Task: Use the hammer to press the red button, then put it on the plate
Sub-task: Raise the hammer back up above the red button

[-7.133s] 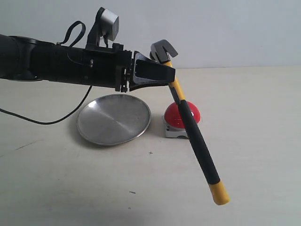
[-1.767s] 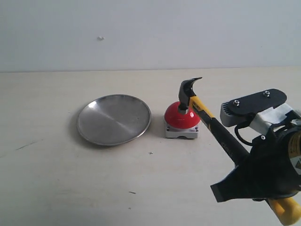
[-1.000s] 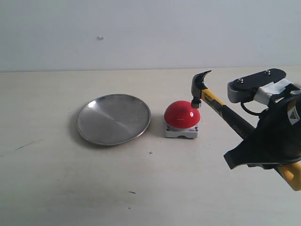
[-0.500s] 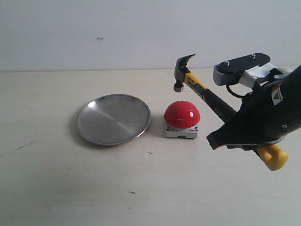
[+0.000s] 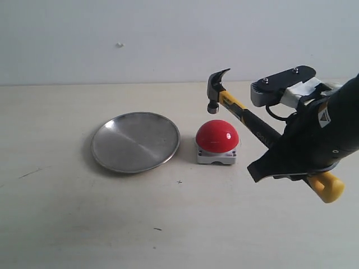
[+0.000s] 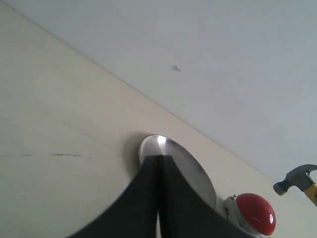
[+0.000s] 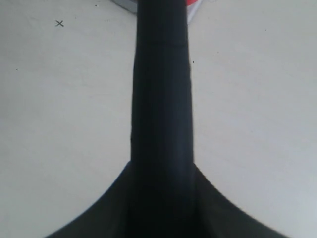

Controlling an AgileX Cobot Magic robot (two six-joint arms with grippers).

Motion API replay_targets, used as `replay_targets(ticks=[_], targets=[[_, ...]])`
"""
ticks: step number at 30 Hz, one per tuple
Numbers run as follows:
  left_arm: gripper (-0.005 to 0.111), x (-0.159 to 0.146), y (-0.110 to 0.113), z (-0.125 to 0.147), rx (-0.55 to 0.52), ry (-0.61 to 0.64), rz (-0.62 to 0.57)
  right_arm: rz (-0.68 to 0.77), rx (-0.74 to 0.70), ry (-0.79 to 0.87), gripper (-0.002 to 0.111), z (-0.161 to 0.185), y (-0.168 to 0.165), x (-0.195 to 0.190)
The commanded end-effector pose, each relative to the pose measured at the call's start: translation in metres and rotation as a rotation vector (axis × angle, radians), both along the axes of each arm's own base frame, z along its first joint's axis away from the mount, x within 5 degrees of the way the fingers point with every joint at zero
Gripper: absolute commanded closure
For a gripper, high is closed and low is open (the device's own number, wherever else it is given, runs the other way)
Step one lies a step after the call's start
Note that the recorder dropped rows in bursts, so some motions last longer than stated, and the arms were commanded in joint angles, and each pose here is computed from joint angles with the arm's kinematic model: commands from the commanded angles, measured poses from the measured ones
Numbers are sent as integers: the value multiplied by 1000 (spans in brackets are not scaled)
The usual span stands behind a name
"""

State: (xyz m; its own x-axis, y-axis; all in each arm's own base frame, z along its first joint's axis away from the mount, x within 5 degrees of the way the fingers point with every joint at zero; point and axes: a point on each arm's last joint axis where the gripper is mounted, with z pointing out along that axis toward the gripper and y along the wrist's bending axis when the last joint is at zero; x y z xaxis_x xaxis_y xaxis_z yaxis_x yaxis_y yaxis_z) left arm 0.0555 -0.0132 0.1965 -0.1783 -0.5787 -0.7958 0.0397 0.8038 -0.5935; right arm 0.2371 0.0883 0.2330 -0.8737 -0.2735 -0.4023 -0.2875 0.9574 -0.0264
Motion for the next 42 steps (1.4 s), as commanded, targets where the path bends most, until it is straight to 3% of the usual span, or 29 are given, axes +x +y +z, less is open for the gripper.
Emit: replay_targets(ticks=[1,6,12,16,20,29,35,42], targets=[[107,0,0,-1,1,4,2,9,9,-72,108,10,0,6],[107,0,0,-1,1,4,2,16,48,-172,108,17,2,11],[107,0,0,-1,1,4,2,-41,2,-393,108,62,-15,0],[107,0,0,-1,1,4,2,-75,-59,-422,108,102,-29,-18],[107,0,0,-1,1,4,2,-9,-34,-227,108,92,-20,-23],[107,0,0,-1,1,4,2,13,42,-69,108,64,-3,-8],[107,0,0,-1,1,4,2,11,67,-127,108,61,2,3],[107,0,0,-1,3,4,1,4,81,-328,108,90,-6,-3]])
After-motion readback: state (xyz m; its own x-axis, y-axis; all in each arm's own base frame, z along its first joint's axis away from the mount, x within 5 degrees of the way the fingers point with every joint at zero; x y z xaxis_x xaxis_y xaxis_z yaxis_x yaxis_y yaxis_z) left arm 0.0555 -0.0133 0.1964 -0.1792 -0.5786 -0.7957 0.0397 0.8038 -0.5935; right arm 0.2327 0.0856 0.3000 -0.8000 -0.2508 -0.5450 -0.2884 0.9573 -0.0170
